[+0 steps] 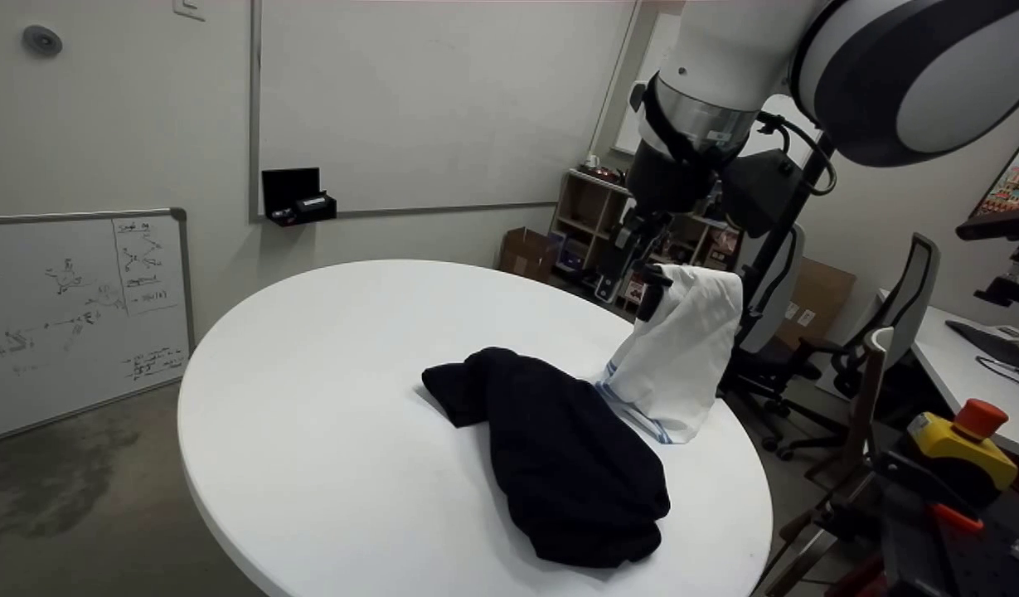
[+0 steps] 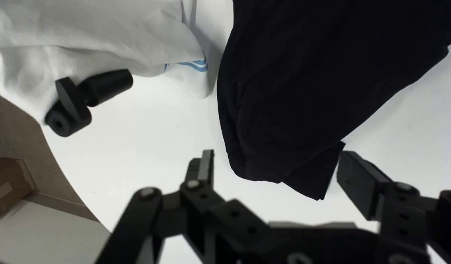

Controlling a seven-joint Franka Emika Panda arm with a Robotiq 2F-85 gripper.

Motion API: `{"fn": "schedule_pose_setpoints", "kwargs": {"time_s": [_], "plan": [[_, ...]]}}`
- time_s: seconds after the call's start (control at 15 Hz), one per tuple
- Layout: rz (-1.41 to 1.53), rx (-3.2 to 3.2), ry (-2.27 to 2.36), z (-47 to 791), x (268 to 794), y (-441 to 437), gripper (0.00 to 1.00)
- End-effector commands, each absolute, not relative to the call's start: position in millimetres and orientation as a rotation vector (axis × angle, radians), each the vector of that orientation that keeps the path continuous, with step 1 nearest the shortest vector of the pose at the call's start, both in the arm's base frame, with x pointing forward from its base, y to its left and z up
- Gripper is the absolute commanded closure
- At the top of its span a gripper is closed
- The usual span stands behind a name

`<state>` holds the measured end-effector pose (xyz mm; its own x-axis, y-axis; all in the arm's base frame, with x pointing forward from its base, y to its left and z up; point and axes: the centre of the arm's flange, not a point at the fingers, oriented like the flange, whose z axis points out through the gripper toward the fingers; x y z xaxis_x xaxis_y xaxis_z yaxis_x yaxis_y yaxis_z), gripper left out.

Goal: Remove the black cloth from the metallic object and put it on the table

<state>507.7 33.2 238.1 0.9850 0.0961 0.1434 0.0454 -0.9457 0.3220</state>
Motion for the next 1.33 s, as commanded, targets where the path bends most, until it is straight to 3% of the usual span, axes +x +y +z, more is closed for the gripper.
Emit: {"fn": "schedule_pose_setpoints", "kwargs": {"time_s": [0.0,0.47,1.27], "plan": [[0.172,2.826,0.072,249.1,517.4,27.8,0.00],[0.031,2.889,0.125,270.7,525.3,12.2,0.00],[0.072,2.869,0.137,274.6,523.0,11.1,0.00]]}}
